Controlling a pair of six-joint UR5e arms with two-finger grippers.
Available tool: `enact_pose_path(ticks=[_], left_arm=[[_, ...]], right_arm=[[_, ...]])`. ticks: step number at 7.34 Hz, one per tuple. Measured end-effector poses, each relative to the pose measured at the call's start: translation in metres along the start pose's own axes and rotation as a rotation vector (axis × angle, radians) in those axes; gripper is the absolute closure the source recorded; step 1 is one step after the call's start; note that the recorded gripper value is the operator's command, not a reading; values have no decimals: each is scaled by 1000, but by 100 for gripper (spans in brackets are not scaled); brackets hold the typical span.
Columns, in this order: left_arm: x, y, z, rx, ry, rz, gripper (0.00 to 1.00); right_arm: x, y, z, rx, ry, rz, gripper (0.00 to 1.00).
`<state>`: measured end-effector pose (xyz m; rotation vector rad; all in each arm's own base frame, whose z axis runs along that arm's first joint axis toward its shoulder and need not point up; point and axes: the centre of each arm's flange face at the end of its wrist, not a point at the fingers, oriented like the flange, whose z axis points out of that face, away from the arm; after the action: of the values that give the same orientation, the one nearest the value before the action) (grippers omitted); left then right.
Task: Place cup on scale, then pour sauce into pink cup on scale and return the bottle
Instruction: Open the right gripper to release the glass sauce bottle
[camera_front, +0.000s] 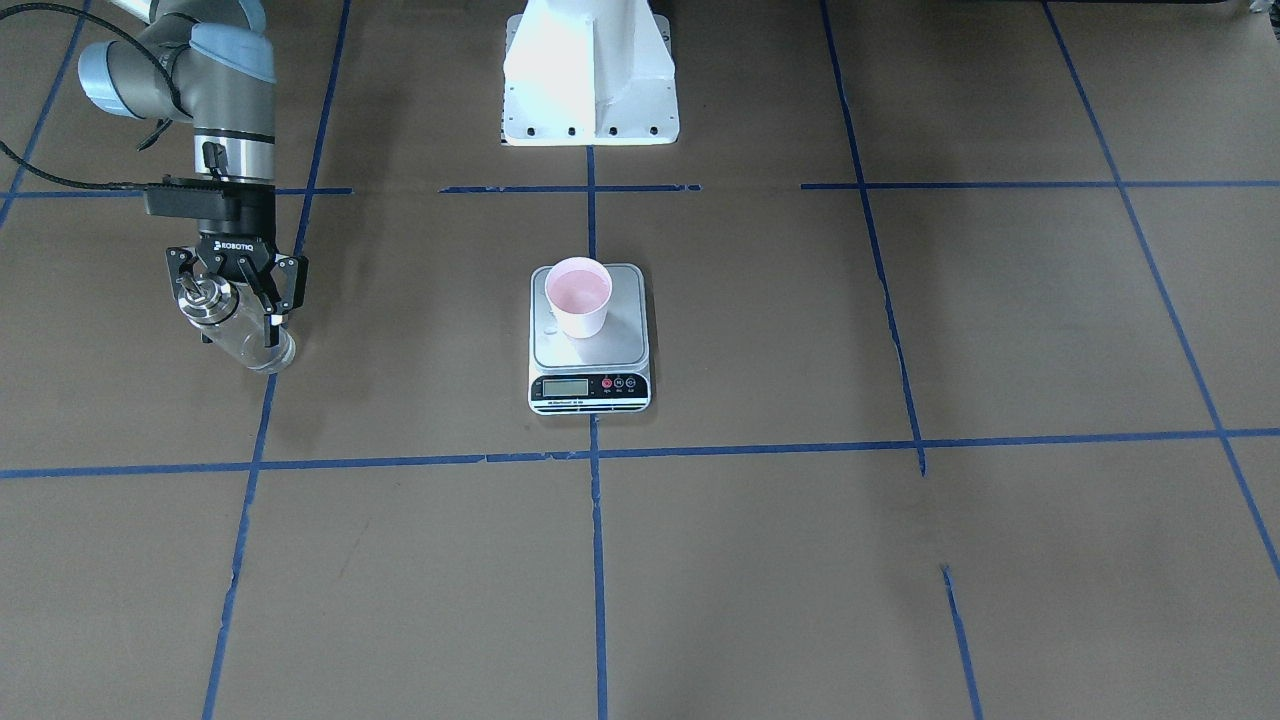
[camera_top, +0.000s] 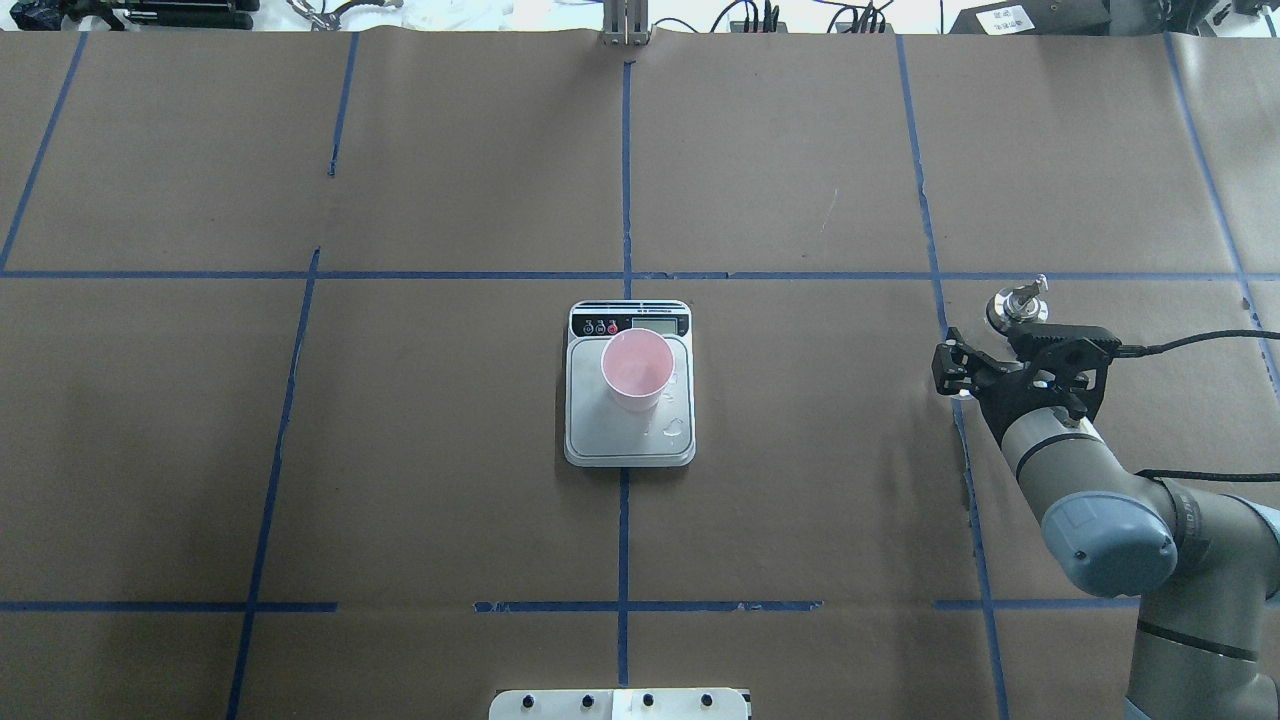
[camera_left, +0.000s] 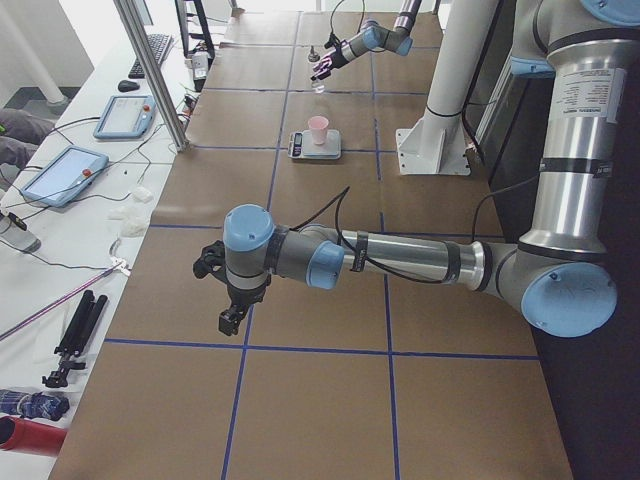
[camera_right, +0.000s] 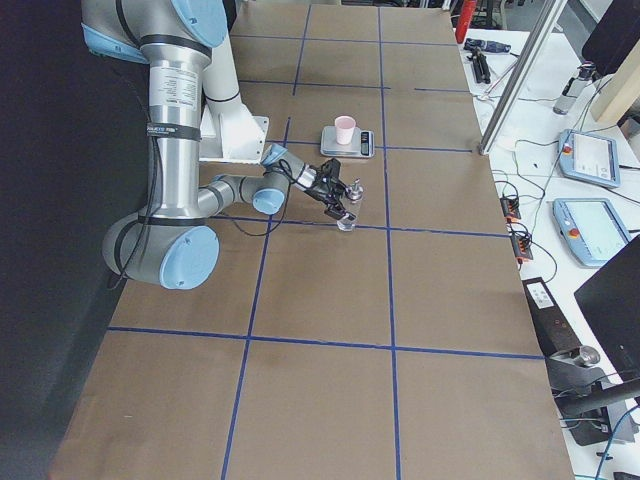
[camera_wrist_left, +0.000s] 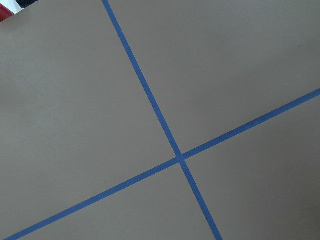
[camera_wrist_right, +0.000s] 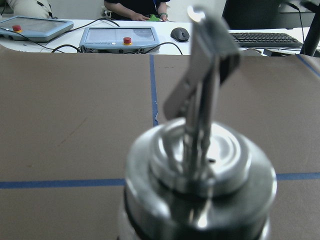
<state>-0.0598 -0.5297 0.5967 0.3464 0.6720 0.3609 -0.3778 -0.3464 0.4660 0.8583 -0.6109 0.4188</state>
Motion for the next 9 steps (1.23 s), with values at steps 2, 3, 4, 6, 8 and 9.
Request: enact_pose_path(ticks=[2,3,4,6,8,9], left_arm=[[0,-1,-1,2,-1,0,0],[0,-1,-1,2,-1,0,0],[0,-2,-1,3,-1,1,0],[0,-2,-1,3,-1,2,0],[0,-2,-1,3,-1,2,0],[0,-2,-1,3,-1,2,0]], right_arm=[[0,0,0,0,0,1,0],[0,0,0,0,0,1,0],[0,0,0,0,0,1,0],[3,0,-1,1,3,0,0],[14,2,-2,-2,15,-2,0],[17,3,-4,-5,16,0,0]])
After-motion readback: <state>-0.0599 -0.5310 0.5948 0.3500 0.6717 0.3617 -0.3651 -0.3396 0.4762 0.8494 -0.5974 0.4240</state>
